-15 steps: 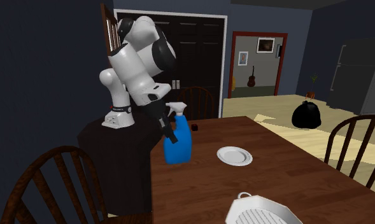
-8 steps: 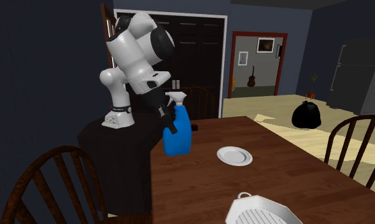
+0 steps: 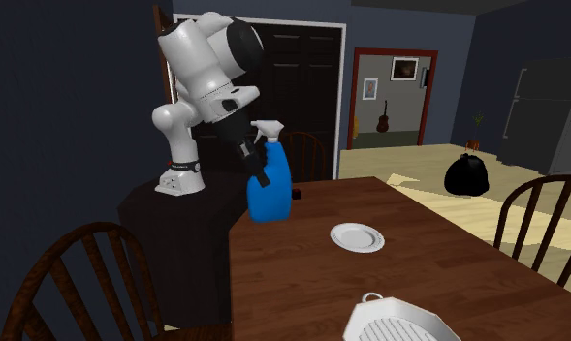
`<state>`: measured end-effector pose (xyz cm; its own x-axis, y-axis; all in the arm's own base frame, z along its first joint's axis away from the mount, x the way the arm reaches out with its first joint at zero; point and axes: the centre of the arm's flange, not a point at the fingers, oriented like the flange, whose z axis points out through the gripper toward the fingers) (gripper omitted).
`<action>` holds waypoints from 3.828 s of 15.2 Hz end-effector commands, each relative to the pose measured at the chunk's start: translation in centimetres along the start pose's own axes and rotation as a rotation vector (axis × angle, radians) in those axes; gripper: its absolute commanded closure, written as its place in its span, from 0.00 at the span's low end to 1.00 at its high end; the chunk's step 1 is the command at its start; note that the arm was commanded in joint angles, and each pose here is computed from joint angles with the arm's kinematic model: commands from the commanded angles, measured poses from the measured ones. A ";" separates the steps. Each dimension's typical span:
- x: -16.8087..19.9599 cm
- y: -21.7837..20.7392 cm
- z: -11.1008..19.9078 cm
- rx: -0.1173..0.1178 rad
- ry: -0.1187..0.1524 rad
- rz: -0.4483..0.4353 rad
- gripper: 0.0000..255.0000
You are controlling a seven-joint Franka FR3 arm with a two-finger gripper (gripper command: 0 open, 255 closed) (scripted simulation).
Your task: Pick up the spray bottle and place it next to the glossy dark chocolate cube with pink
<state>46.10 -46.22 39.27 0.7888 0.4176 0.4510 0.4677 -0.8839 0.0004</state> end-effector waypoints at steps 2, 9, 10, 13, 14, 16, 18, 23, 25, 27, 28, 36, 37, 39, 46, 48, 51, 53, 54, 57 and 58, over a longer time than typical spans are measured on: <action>0.7 0.0 -1.4 0.000 0.000 0.000 1.00; 2.3 0.0 -4.5 0.000 0.000 0.000 1.00; 2.8 -1.2 -4.3 0.000 0.000 0.000 1.00; 4.5 -4.7 -3.4 0.000 0.000 0.000 1.00; 5.0 -5.9 -3.2 0.000 0.000 0.000 1.00; 6.1 -8.2 -2.6 0.000 0.000 0.000 1.00; 7.2 -10.6 -2.1 0.000 0.000 0.000 1.00; 9.9 -16.4 -0.8 0.000 0.000 0.000 1.00; 11.0 -18.8 -0.2 0.000 0.000 0.000 1.00; 12.1 -21.1 0.3 0.000 0.000 0.000 1.00; 12.6 -22.3 0.6 0.000 0.000 0.000 1.00; 16.9 -31.7 2.7 0.000 0.000 0.000 1.00; 17.5 -32.9 3.0 0.000 0.000 0.000 1.00; 18.6 -35.2 3.5 0.000 0.000 0.000 1.00; 22.3 -43.4 5.4 0.000 0.000 0.000 1.00; 23.4 -45.8 6.0 0.000 0.000 0.000 1.00; 25.1 -49.3 6.8 0.000 0.000 0.000 1.00; 26.1 -51.6 7.3 0.000 0.000 0.000 1.00; 26.7 -52.8 7.6 0.000 0.000 0.000 1.00; 28.3 -56.3 8.4 0.000 0.000 0.000 1.00; 28.9 -57.5 8.7 0.000 0.000 0.000 1.00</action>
<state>45.30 17.06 44.45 0.7881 0.4194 0.4506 0.4690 -0.8832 0.0017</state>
